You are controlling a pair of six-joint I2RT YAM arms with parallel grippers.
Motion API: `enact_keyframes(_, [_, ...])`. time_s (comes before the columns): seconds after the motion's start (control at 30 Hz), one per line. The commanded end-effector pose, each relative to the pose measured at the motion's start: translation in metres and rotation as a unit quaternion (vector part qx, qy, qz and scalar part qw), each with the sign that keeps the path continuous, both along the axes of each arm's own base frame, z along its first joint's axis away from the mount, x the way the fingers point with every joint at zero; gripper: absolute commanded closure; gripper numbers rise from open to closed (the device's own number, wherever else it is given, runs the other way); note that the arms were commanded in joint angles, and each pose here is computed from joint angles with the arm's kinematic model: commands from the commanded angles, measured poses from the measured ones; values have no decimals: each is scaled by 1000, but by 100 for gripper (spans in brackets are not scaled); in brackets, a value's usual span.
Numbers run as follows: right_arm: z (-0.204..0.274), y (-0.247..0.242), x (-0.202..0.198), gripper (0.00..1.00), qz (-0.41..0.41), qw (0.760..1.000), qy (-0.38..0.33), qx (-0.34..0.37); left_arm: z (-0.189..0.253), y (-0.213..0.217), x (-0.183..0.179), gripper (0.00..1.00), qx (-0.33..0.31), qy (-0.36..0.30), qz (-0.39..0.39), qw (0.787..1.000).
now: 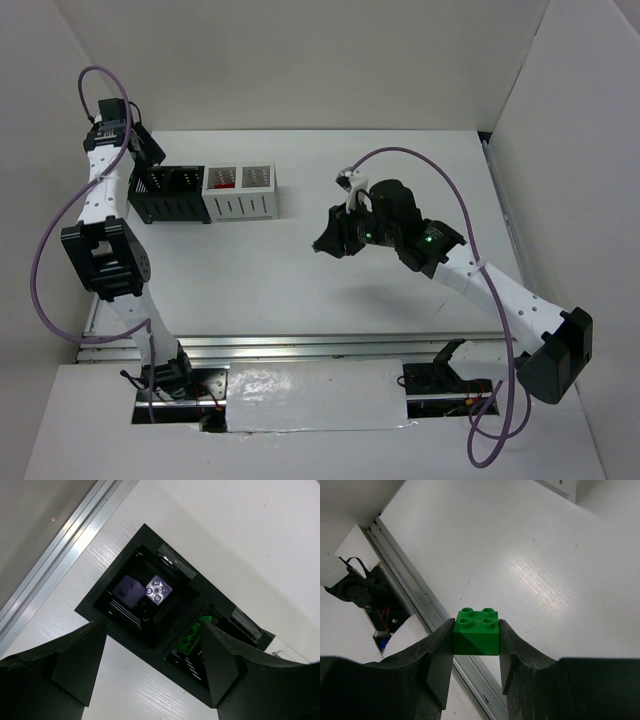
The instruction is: Sort the legos into containers by color
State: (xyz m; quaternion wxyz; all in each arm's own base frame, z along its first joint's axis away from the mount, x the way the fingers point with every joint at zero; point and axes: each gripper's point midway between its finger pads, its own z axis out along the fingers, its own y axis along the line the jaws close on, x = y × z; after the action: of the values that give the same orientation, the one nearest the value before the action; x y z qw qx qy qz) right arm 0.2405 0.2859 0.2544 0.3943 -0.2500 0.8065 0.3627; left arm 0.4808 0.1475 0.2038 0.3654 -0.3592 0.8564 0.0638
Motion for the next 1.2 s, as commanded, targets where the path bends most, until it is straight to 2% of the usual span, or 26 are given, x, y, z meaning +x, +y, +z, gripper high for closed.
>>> enact_keyframes(0.0, [18,6,2,100,9,1000,-9,18,-6,4,-4,13,6,5,13,1000])
enact_keyframes(0.07, [20,7,6,100,1,1000,-8,19,1,2,-6,11,3,-2,6,1000])
enact_keyframes(0.1, [22,7,8,100,-9,1000,1,25,1,-3,-7,7,0,-4,-6,1000])
enact_keyframes(0.17, [28,3,18,100,-30,999,21,38,23,-21,-5,4,2,-38,-57,998])
enact_keyframes(0.2, [33,6,15,100,-34,996,58,63,29,-48,4,3,-27,-70,-120,990])
enact_keyframes(0.23, [38,4,21,100,-44,992,83,83,54,-76,3,1,-25,-107,-183,977])
enact_keyframes(0.27, [43,-12,38,100,-78,985,108,106,67,-103,4,1,-37,-137,-241,960])
enact_keyframes(0.3, [49,-13,36,100,-87,969,177,147,94,-146,-4,1,-55,-201,-331,920])
enact_keyframes(0.33, [52,-17,40,100,-96,958,206,174,108,-188,-12,1,-39,-227,-399,888])
enact_keyframes(0.37, [60,-31,50,100,-124,936,248,216,96,-213,-25,1,-39,-230,-440,867])
enact_keyframes(0.4, [72,-30,45,100,-93,931,253,245,138,-242,-43,0,1,-299,-500,813])
enact_keyframes(0.43, [77,-33,45,100,-95,923,266,261,148,-286,-64,1,3,-324,-551,769])
enact_keyframes(0.47, [84,-37,47,100,-103,910,289,280,133,-303,-80,0,-2,-326,-577,749])
enact_keyframes(0.5, [92,-35,42,100,-87,906,298,289,171,-331,-110,1,23,-394,-607,690])
enact_keyframes(0.57, [100,-35,39,100,-85,883,340,314,186,-348,-148,1,28,-441,-620,648])
enact_keyframes(0.63, [111,-32,28,100,-52,873,342,344,204,-375,-180,0,29,-482,-633,605])
enact_keyframes(0.67, [119,-31,26,100,-48,858,359,364,202,-383,-190,1,31,-484,-639,597])
enact_keyframes(0.7, [128,-29,19,100,-32,859,351,372,209,-398,-209,0,36,-493,-653,574])
enact_keyframes(0.73, [134,-27,15,100,-23,858,352,373,208,-401,-211,0,42,-489,-650,580])
enact_keyframes(0.83, [150,-21,4,100,-5,865,345,366,223,-412,-232,0,37,-505,-662,553])
enact_keyframes(0.97, [168,-19,-9,100,25,858,337,386,226,-425,-239,1,23,-493,-685,536])
enact_keyframes(1.17, [178,-12,-28,100,53,858,335,386,225,-433,-240,1,14,-486,-697,528])
